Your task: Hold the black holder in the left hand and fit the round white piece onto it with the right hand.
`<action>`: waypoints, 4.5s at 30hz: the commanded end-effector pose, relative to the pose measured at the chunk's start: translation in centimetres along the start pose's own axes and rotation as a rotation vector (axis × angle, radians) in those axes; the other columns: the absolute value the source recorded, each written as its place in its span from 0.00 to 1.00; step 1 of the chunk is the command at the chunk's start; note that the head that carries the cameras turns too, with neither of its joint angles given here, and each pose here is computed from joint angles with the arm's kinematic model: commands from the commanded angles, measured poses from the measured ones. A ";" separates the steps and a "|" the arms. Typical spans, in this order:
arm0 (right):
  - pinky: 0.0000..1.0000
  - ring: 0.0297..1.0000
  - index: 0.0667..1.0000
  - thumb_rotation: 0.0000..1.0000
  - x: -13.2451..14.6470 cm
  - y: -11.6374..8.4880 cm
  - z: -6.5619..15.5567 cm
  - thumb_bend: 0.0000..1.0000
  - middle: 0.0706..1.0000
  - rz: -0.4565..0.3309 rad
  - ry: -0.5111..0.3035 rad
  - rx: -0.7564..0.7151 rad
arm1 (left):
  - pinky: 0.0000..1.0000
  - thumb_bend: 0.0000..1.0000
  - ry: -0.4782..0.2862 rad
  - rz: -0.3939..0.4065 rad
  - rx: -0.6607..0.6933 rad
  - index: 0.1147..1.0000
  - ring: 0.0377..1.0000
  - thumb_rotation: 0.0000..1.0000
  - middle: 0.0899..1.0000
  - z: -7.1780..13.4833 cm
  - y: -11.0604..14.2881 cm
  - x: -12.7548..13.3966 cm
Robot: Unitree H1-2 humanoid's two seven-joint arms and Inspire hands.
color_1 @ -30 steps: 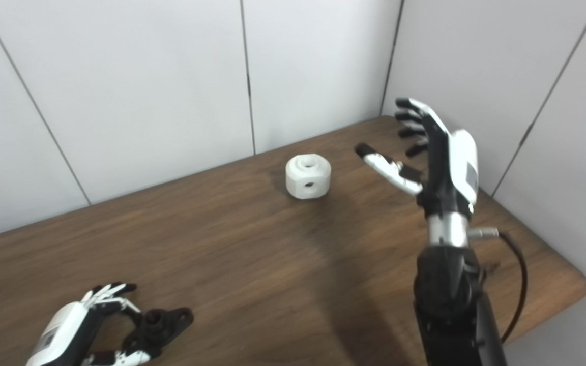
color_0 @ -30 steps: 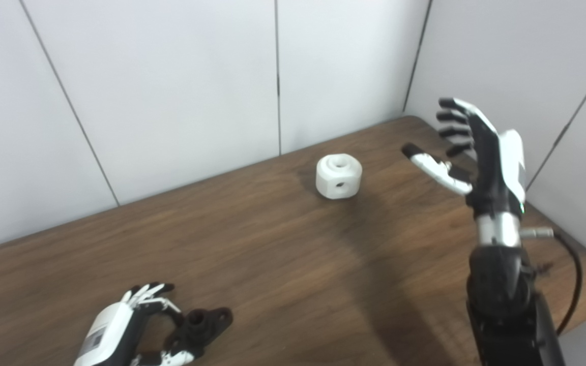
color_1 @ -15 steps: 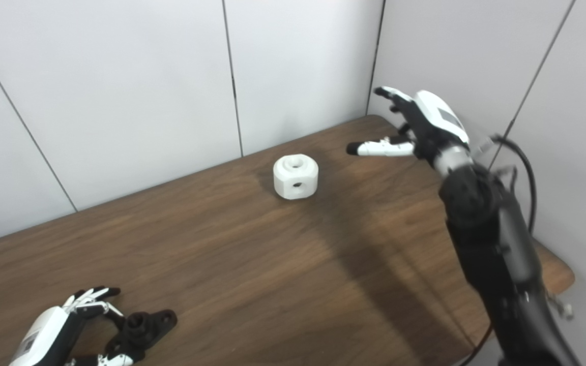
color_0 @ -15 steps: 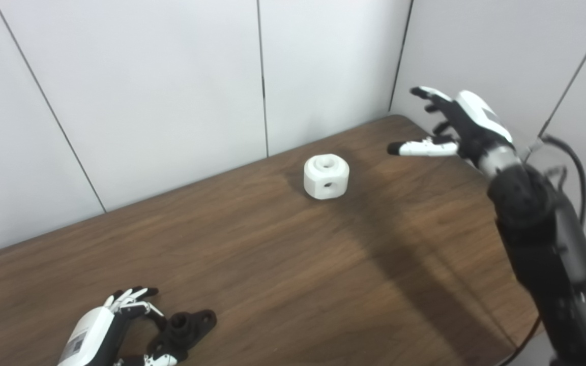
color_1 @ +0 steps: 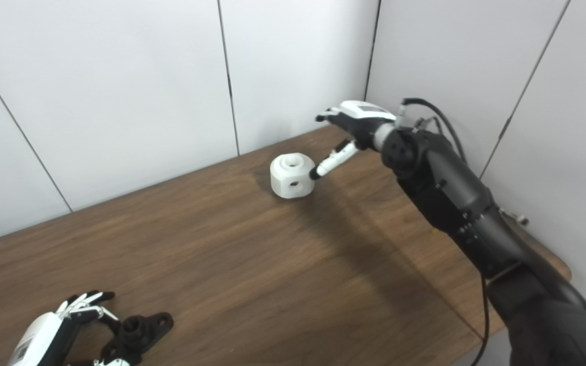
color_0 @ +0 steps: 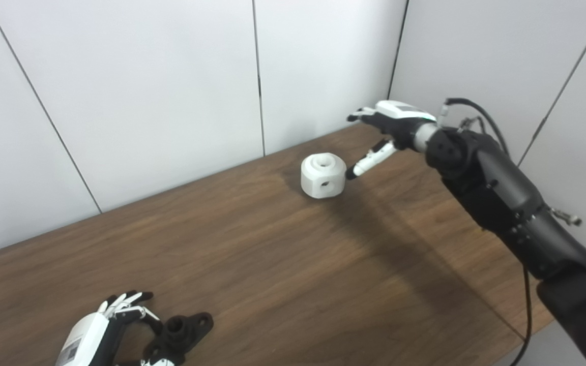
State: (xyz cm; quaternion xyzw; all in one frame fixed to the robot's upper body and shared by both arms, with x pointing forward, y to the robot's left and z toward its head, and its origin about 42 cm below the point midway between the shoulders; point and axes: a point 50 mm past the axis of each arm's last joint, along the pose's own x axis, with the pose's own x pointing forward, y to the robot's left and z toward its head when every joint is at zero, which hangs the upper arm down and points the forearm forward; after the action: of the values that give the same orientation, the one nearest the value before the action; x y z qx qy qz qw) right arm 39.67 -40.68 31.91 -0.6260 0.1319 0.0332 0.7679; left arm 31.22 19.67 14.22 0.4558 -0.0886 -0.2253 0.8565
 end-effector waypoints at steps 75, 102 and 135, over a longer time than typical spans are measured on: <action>0.98 1.00 0.91 0.52 3.0 -1.6 3.7 0.98 1.00 -0.225 0.028 0.026 | 1.00 0.52 0.019 -0.031 -0.023 0.41 0.91 0.04 0.86 -0.6 -1.2 0.4; 0.83 1.00 0.99 0.62 2.0 1.2 4.8 1.00 1.00 -0.265 0.263 0.282 | 1.00 0.52 0.005 -0.039 -0.025 0.41 0.90 0.04 0.85 -0.4 -1.3 0.6; 0.88 1.00 0.96 0.54 5.8 6.6 4.6 1.00 1.00 -0.313 0.374 0.401 | 1.00 0.51 0.004 -0.040 -0.030 0.41 0.91 0.04 0.86 -0.2 -1.2 -0.4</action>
State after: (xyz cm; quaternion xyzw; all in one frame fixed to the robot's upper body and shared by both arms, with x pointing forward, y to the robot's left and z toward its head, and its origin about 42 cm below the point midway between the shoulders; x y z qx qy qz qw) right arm 43.62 -35.53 21.87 -0.4725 0.2193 -0.1961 0.8308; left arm 31.21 19.04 13.85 0.4414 -0.0933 -0.2259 0.8634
